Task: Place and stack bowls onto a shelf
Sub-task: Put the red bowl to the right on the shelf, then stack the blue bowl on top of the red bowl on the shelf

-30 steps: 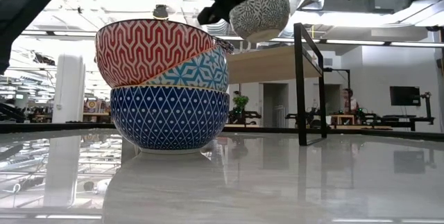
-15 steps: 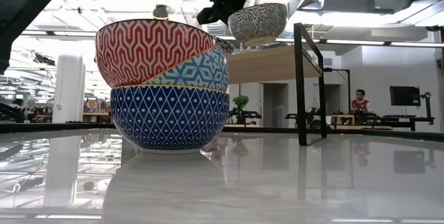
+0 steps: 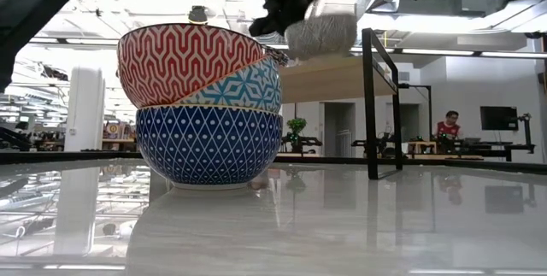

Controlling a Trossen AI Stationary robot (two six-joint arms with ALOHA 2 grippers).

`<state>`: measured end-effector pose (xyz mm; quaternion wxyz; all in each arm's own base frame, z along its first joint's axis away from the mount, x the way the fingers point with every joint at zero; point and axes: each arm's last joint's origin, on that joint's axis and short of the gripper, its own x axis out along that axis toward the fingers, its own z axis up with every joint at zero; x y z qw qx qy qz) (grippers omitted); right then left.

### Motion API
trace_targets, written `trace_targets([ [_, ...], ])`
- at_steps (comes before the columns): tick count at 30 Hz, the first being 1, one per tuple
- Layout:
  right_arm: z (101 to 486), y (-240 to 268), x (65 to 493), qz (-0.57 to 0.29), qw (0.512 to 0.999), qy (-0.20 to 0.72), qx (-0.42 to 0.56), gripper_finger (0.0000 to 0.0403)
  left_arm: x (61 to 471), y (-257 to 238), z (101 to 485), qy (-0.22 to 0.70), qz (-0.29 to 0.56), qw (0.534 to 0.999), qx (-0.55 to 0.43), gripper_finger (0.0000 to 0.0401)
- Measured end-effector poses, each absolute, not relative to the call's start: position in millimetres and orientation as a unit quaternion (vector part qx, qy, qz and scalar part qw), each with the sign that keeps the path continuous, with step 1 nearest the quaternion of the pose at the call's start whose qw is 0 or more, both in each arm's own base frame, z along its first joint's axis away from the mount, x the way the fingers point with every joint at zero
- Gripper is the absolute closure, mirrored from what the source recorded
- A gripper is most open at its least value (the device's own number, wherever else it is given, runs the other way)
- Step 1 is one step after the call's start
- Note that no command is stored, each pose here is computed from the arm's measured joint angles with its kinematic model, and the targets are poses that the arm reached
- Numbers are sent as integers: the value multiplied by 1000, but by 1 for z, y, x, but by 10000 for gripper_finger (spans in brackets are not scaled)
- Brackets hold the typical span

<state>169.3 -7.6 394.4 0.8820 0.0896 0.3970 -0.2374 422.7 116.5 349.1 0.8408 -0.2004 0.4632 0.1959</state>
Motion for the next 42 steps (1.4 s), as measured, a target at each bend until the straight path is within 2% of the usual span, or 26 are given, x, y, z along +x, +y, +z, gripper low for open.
trace_targets([
  [4, 394, -8, 169, -238, 882, 397, 91, 272, 435, 119, 326, 487, 177, 829, -213, 401],
  [15, 394, -7, 169, -235, 881, 402, 84, 272, 438, 119, 323, 488, 177, 828, -213, 395],
  [27, 394, -7, 168, -224, 882, 410, 61, 272, 437, 121, 336, 469, 201, 842, -177, 278],
  [34, 393, -7, 168, -221, 881, 414, 53, 272, 405, 105, 381, 446, 163, 852, -220, 256],
  [36, 393, -7, 168, -221, 882, 414, 53, 272, 391, 88, 395, 457, 142, 851, -215, 256],
  [40, 393, -7, 168, -218, 882, 414, 55, 272, 350, 40, 416, 535, 100, 819, -181, 255],
  [42, 393, -7, 168, -209, 883, 416, 59, 272, 339, 16, 425, 527, 79, 829, -167, 255],
])
